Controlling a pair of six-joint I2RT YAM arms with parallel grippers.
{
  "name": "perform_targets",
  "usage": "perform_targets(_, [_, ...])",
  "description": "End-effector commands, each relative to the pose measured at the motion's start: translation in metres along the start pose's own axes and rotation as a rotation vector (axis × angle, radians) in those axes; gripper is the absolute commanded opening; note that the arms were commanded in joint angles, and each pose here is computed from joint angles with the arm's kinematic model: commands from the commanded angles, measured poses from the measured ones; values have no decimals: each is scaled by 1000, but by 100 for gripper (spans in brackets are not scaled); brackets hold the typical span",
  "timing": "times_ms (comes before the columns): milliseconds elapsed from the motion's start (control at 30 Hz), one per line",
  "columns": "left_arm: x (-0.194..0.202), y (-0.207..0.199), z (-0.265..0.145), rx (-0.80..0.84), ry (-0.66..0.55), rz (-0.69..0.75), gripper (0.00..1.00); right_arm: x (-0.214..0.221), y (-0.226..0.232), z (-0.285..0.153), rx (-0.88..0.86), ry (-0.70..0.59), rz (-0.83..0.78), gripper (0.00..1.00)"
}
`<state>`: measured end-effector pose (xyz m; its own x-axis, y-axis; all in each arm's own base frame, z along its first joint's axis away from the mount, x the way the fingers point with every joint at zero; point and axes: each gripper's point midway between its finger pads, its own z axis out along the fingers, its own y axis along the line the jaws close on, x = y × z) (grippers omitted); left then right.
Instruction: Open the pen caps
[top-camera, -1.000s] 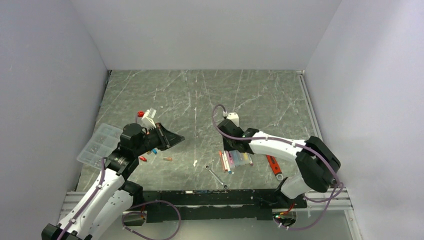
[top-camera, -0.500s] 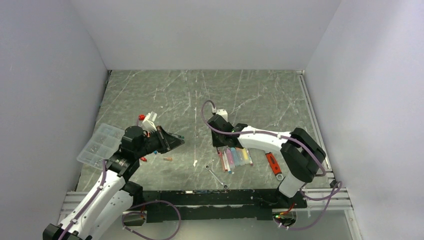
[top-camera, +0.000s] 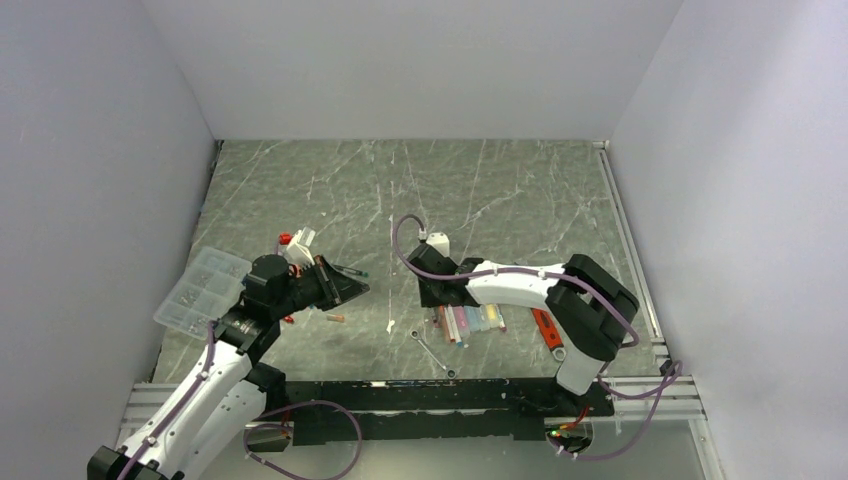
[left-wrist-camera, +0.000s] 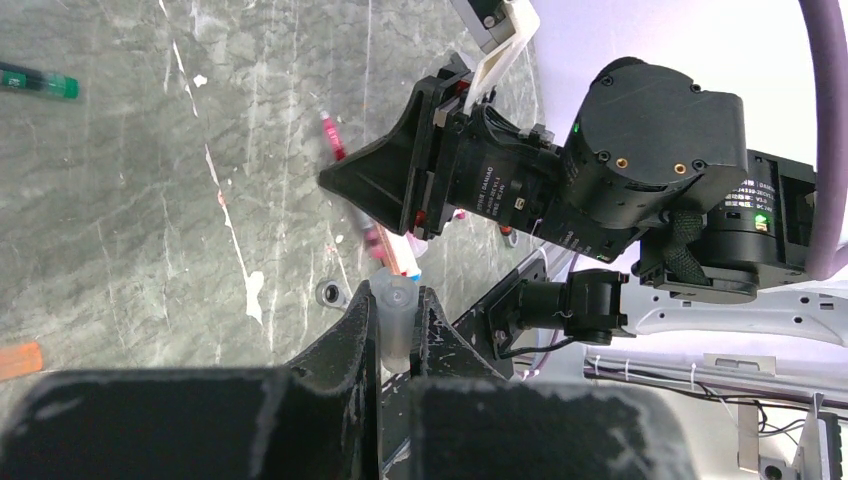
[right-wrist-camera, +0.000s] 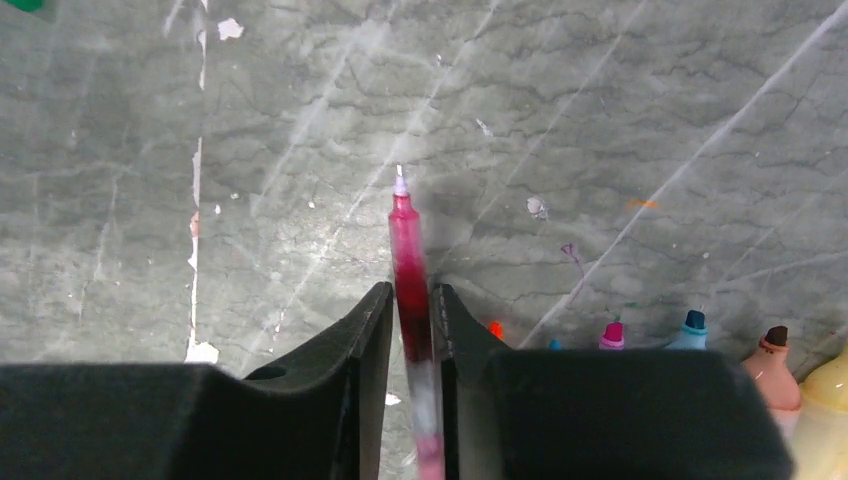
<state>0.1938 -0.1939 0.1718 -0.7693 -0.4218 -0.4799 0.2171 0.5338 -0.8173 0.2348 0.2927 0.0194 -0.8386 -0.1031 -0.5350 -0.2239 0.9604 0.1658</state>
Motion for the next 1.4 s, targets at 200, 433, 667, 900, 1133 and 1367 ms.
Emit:
perform_targets(200, [0, -7, -1, 25, 5, 0, 0, -14, 0, -8, 0, -59, 32, 37])
perform_targets(433, [-3, -7, 1, 16, 9, 10, 0, -35, 30, -40, -91, -121, 0, 39])
perform_targets(667, [-4, -3, 2, -8, 5, 3, 0, -20, 49, -18, -114, -45, -48, 19])
perform_targets(900, [-3, 5, -2, -66, 8, 9, 0, -2, 24, 3, -44, 15, -13, 17])
perform_targets(1133, [-3, 15, 2, -112, 17, -8, 0, 13, 2, 3, -2, 31, 1, 17])
perform_targets(1367, [-4, 49, -1, -304, -4, -56, 0, 11, -3, -8, -20, 2, 6, 18])
